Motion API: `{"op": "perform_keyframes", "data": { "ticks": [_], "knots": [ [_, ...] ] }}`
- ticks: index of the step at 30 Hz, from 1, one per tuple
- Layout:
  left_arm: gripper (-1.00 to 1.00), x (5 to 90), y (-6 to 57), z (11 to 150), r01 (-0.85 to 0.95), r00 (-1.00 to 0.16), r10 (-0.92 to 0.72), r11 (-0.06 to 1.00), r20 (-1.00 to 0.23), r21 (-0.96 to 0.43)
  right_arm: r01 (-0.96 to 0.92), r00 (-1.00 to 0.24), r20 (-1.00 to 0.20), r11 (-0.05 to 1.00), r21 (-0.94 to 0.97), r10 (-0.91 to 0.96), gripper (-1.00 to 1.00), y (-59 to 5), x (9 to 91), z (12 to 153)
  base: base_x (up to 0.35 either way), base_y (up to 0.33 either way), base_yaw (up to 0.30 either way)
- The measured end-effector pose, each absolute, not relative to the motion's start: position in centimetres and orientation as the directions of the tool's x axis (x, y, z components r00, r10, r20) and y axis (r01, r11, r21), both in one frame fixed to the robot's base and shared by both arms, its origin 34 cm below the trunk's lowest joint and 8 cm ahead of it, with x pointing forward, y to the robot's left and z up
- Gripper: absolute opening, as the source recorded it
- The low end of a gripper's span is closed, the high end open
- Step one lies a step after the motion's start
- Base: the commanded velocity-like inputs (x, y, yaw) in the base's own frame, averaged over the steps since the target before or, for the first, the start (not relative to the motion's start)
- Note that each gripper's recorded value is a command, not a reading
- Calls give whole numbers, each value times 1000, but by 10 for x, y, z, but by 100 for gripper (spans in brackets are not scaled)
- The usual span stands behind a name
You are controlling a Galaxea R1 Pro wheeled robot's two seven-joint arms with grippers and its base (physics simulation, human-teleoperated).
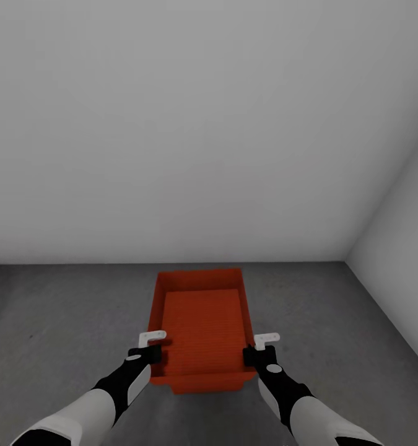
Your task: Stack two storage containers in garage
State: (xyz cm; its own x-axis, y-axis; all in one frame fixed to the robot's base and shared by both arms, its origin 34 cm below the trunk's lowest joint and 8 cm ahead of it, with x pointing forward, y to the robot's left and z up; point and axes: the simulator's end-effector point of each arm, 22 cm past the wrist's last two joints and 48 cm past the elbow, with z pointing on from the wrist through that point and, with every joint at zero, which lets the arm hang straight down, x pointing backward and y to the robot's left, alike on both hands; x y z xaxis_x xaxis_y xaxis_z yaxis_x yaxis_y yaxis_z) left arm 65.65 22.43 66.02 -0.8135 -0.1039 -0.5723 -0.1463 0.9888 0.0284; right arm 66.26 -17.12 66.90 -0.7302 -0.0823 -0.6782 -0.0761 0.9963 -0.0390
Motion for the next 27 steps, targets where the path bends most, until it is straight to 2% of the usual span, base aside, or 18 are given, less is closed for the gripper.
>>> {"op": "perform_keyframes", "data": {
  "ticks": [17, 27],
  "knots": [
    [-100, 653, 224, 655, -146, -820, -104, 989, -563, 30, -77, -738, -670, 996, -38, -82, -100, -171, 660, 663, 6, 0, 0],
    [-100, 654, 225, 656, -144, -820, -101, 989, -563, 32, -75, -738, -670, 997, -37, -80, -100, -171, 659, 664, 241, 0, 0]
  ]
}}
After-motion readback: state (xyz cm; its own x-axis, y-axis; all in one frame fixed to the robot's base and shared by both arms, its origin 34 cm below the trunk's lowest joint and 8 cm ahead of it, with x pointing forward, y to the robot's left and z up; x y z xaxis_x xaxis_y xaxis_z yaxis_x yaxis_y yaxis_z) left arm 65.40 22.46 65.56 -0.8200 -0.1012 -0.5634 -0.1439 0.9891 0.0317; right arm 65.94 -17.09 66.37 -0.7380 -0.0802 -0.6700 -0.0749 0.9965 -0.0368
